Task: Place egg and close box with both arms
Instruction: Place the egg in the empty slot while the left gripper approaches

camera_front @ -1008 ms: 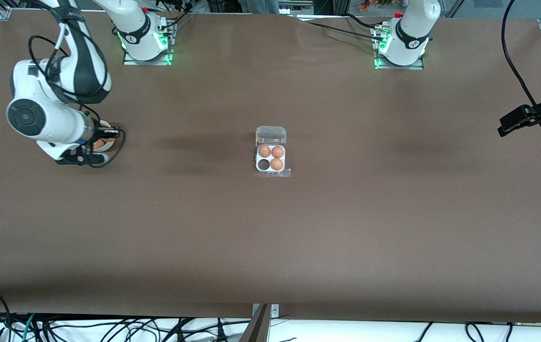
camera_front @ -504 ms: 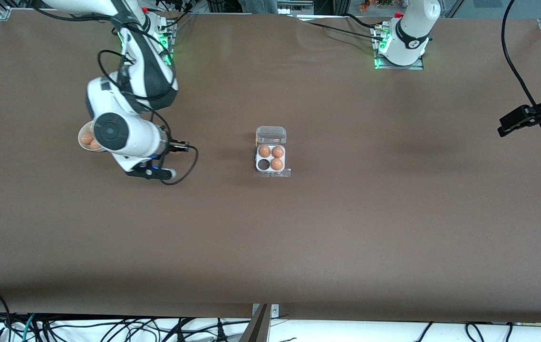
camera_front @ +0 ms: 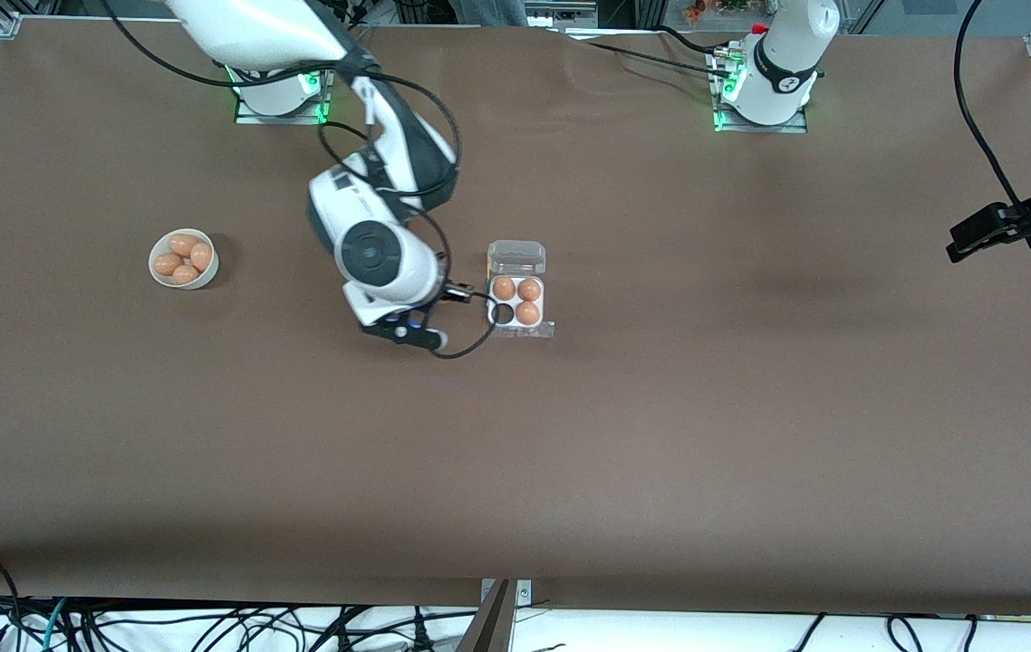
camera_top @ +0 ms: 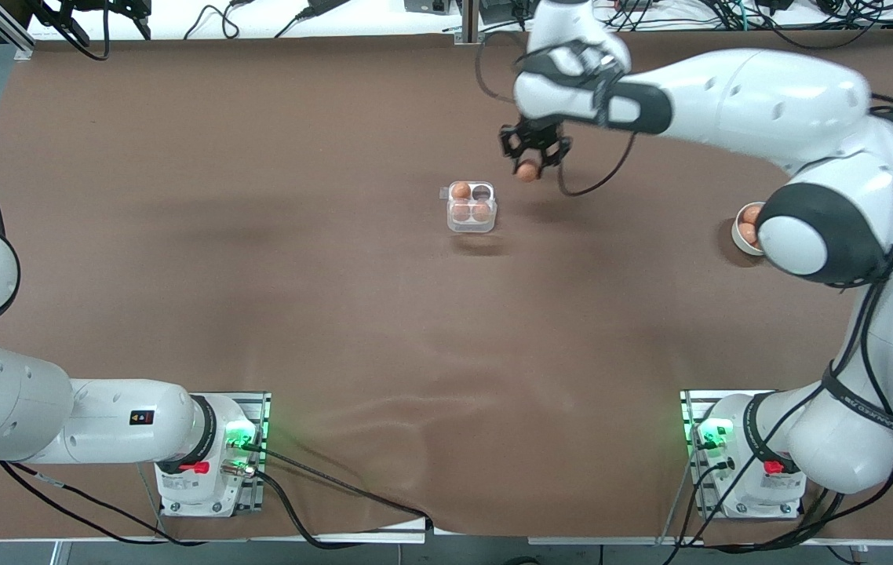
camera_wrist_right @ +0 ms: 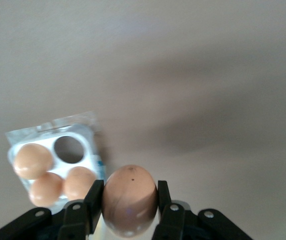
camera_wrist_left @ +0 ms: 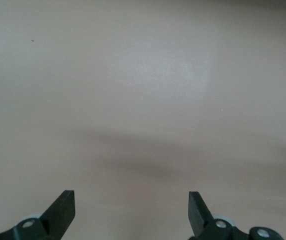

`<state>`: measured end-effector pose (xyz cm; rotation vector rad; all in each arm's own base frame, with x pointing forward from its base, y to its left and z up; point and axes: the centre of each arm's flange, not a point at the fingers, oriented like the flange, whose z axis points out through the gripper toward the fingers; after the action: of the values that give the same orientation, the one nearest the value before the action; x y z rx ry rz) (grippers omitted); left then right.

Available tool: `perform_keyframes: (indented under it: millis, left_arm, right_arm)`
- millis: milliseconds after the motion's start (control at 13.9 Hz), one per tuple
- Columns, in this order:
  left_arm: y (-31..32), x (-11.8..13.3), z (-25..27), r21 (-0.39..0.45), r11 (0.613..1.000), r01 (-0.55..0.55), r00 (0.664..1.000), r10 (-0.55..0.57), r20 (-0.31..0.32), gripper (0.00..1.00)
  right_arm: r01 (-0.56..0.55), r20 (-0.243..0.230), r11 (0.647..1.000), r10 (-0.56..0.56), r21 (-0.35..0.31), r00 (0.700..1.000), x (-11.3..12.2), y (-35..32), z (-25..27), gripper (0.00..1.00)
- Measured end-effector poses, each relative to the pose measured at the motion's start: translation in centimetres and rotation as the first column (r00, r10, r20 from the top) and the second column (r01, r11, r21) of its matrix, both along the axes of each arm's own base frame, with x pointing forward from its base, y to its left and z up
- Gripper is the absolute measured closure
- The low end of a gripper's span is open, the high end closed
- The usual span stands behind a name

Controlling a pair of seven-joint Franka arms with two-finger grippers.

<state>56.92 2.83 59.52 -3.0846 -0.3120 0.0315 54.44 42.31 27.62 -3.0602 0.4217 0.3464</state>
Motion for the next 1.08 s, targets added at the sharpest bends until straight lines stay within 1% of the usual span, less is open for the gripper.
perform_keyframes:
  millis: [216,360,648,864,1008,1080]
  left_arm:
    - [-0.1,0.0,0.0,0.000,1.000,0.001,1.000,-0.001,-0.001,0.00]
    - [-0.3,0.0,0.0,0.000,1.000,0.006,1.000,-0.006,-0.001,0.00]
    - [-1.8,0.1,-0.1,-0.005,1.000,0.031,1.000,-0.031,-0.002,0.00]
    - [-3.2,0.2,-0.3,-0.050,0.998,0.045,0.999,-0.045,-0.003,0.00]
    - [-3.9,0.2,-0.4,-0.060,0.997,0.054,0.998,-0.055,-0.004,0.00]
    - [-4.6,0.3,-0.5,-0.061,0.996,0.066,0.998,-0.066,-0.006,0.00]
  right_arm:
    - [0.006,0.007,1.000,-0.006,-0.007,1.000,-2.2,3.4,-2.5,0.52]
    - [0.016,0.012,1.000,-0.016,-0.006,1.000,-2.6,4.4,-2.6,0.52]
    - [0.036,0.036,0.999,-0.036,0.016,0.999,-1.3,5.7,-2.2,0.52]
    - [0.036,0.047,0.999,-0.038,0.028,0.998,-0.7,6.5,-3.0,0.52]
    - [0.041,0.066,0.998,-0.043,0.044,0.997,-0.3,6.8,-3.5,0.52]
    - [0.042,0.069,0.998,-0.045,0.046,0.997,-0.3,6.9,-3.9,0.52]
